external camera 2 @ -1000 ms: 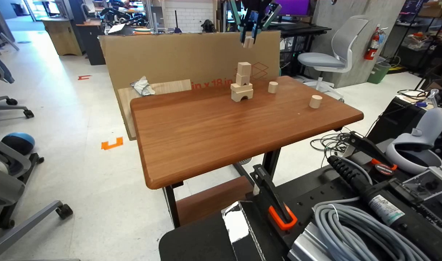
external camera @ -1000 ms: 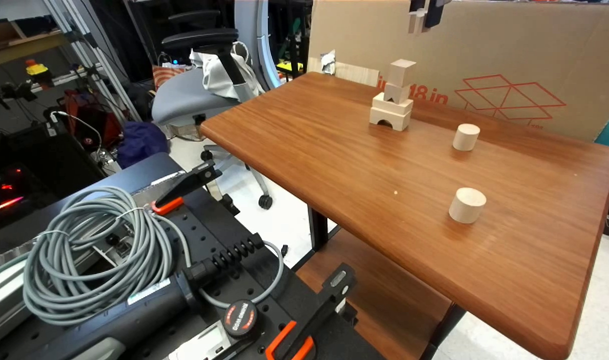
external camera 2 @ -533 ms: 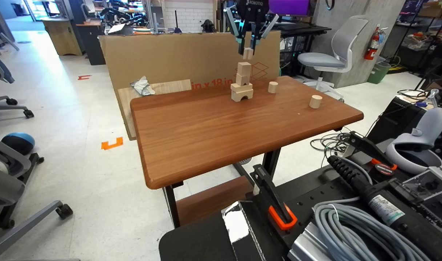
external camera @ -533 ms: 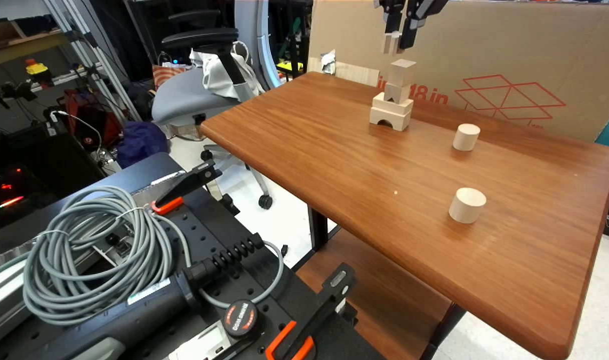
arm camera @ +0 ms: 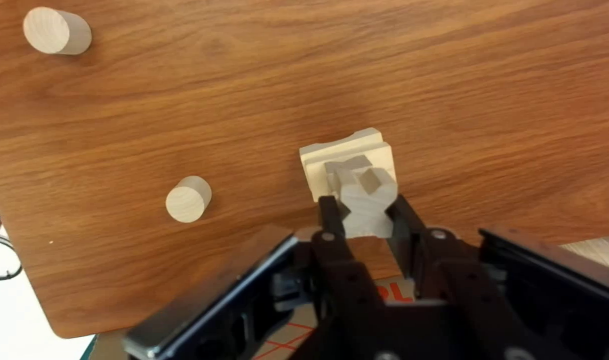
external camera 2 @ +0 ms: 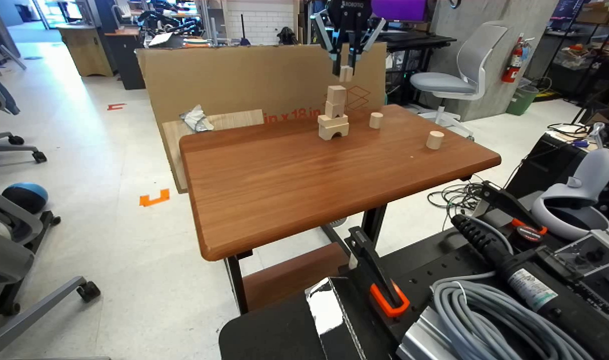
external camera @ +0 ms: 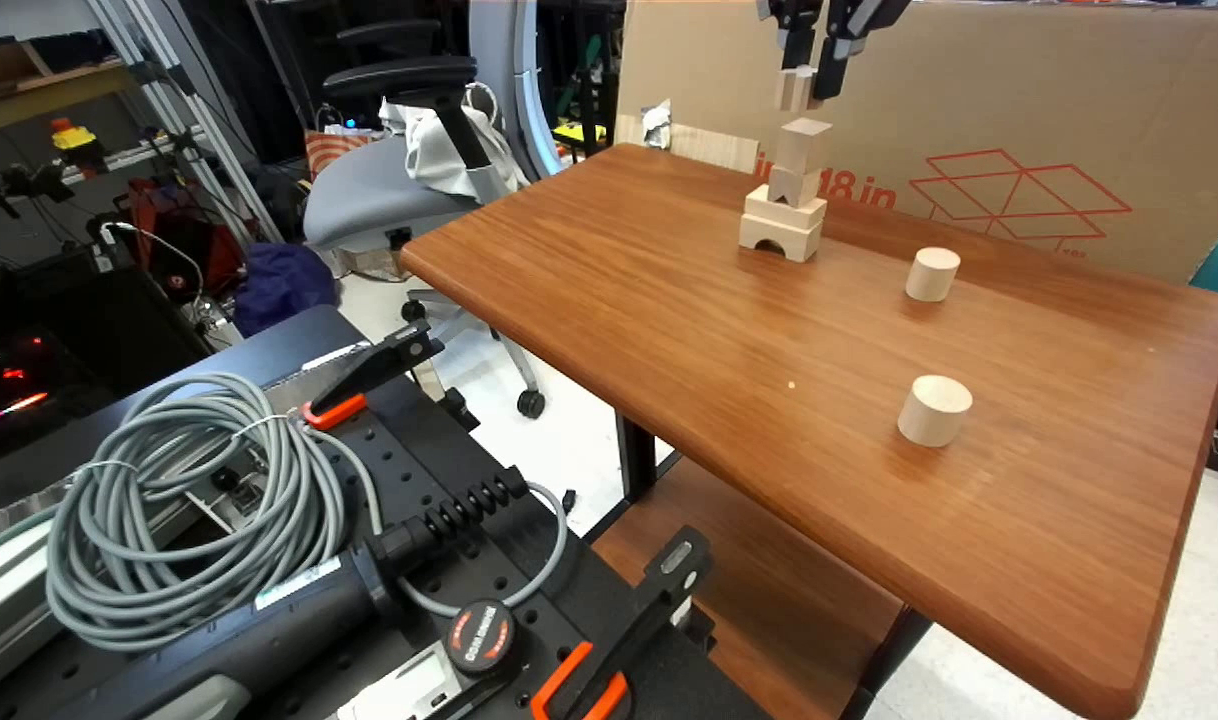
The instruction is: Put the flower shaped block on top of the cube
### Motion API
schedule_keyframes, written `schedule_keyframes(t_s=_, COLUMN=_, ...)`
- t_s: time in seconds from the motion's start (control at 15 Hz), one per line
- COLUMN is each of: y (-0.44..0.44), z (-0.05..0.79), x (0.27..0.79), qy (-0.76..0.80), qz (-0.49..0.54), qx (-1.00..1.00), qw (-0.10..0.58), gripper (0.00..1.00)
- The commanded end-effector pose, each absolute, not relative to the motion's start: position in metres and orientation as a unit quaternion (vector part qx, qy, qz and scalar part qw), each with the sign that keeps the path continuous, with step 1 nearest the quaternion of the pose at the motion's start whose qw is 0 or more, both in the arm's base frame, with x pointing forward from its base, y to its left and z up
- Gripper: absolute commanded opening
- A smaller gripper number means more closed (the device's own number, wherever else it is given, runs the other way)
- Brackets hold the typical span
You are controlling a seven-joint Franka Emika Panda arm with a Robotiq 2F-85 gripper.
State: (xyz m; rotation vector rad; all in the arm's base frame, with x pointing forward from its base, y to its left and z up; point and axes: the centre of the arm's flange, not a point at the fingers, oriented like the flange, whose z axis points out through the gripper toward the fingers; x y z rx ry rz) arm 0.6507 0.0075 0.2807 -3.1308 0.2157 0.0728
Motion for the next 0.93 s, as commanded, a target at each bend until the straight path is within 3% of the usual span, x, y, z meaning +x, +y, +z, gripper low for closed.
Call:
schedule_keyframes(t_s=0.0, y=0.005, z=0.280, x=0.668, qy=0.053, qz=0.025, qx=-0.998, qw=-0.025, gripper=0.07)
schedule_keyframes(t_s=0.87, y=0.021, z=0.269, x=0.676, qy=0.037, qz=0.021, qx=-0.999, qw=-0.021, gripper=0.07)
